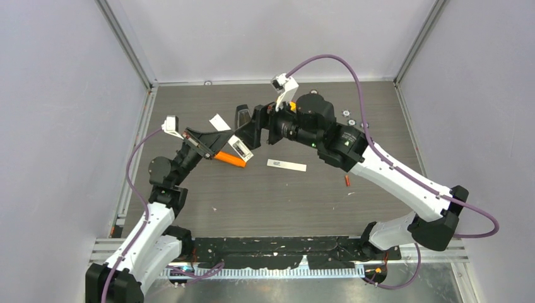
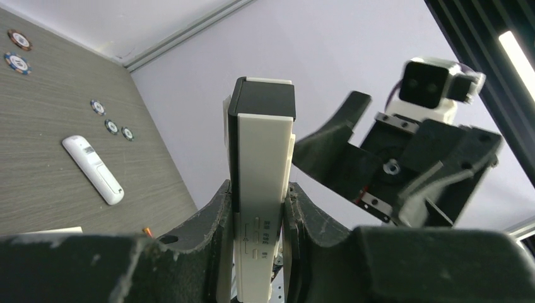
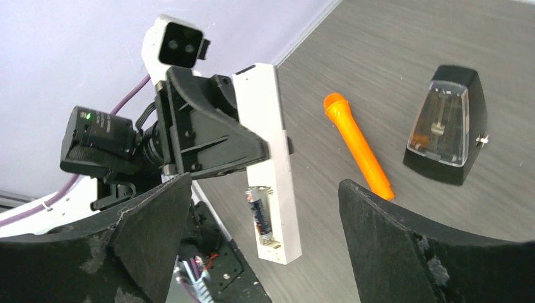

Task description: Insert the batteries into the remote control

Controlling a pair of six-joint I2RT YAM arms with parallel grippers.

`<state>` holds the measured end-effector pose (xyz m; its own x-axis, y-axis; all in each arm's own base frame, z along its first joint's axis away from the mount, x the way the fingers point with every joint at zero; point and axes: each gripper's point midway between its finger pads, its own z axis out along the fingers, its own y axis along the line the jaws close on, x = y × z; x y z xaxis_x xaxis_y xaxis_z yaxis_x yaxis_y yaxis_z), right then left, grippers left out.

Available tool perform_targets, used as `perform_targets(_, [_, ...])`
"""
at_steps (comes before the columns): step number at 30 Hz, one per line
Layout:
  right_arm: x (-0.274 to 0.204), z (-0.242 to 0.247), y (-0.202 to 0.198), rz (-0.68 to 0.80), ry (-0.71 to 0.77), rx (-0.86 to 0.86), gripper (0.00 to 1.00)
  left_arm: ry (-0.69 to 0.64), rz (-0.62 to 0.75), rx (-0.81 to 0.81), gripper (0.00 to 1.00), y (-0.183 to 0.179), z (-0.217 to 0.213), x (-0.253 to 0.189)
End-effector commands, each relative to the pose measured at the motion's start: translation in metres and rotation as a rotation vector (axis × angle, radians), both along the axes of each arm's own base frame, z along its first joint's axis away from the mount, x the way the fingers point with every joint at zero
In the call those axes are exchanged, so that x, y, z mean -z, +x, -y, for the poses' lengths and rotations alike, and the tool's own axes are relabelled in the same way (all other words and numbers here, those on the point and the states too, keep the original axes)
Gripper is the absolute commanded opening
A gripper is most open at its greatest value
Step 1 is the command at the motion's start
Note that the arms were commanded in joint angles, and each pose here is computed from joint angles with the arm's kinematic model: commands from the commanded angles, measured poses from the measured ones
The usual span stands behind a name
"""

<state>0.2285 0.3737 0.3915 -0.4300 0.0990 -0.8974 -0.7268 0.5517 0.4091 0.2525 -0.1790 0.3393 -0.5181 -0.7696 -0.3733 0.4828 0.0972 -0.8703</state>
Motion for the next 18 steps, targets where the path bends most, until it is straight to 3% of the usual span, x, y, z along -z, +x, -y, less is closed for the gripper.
perform_targets(1, [0.005,-0.004,-0.006,-0.194,0.085,-0.07,0.92,0.033,0.093,0.015,0.0,-0.011,0.002,-0.017])
perform_targets(13, [0.038,-0.028,-0.006,-0.391,0.101,-0.186,0.94,0.036,0.107,0.028,0.0,-0.013,0.003,-0.021])
perform_targets(18, [0.043,-0.033,-0.007,-0.414,0.109,-0.2,0.83,0.045,0.119,0.032,0.0,-0.015,0.004,-0.022])
